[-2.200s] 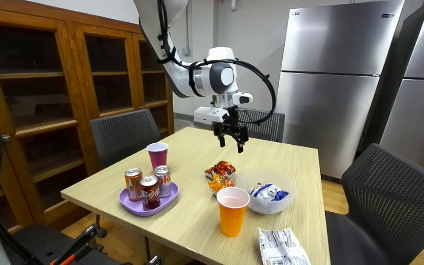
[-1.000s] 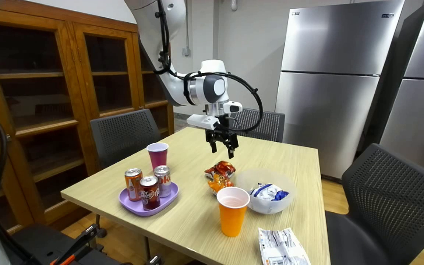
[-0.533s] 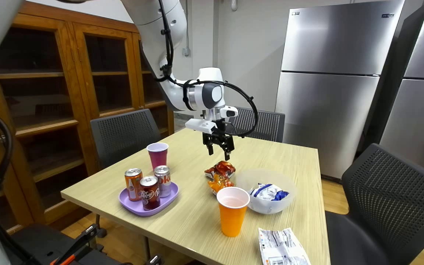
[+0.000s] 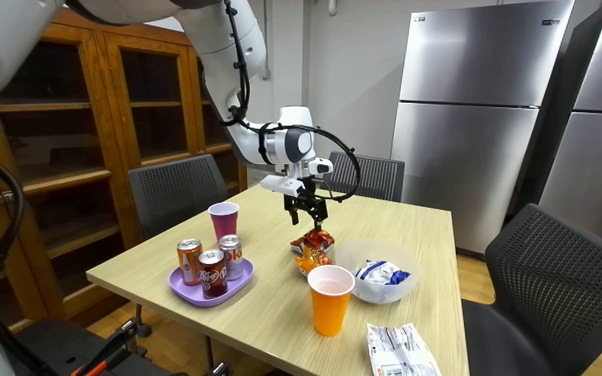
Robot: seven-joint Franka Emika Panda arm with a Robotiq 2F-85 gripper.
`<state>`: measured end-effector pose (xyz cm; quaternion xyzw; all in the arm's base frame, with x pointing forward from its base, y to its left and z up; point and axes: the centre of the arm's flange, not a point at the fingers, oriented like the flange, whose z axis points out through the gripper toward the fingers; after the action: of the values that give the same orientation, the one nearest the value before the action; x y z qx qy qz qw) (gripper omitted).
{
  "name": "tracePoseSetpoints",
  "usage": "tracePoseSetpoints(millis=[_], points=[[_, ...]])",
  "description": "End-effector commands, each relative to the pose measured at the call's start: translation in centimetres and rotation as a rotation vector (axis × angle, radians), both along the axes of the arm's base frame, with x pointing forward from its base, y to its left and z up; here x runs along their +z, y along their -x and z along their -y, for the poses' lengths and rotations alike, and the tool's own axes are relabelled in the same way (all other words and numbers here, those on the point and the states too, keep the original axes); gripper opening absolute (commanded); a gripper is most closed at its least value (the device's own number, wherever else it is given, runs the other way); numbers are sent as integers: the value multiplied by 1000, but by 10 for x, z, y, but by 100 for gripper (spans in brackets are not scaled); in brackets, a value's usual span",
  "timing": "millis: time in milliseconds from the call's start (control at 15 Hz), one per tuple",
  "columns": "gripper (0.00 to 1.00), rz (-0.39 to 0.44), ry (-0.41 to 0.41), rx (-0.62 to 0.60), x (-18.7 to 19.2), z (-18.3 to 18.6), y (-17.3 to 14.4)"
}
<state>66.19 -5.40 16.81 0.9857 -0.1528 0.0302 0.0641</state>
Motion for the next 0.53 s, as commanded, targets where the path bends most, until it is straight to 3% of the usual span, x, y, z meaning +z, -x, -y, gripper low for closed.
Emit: tracePoseSetpoints(millis=[0,133,200,267,467], points=[[100,-16,-15,8,-3,-5,-15],[100,-19,-16,7,-6,-5,-17],[75,-20,-16,7,-7,-5,-18],[74,-22,-18,7,-8,-6,-19],[51,-28,-21,4,-10,-6,-19]])
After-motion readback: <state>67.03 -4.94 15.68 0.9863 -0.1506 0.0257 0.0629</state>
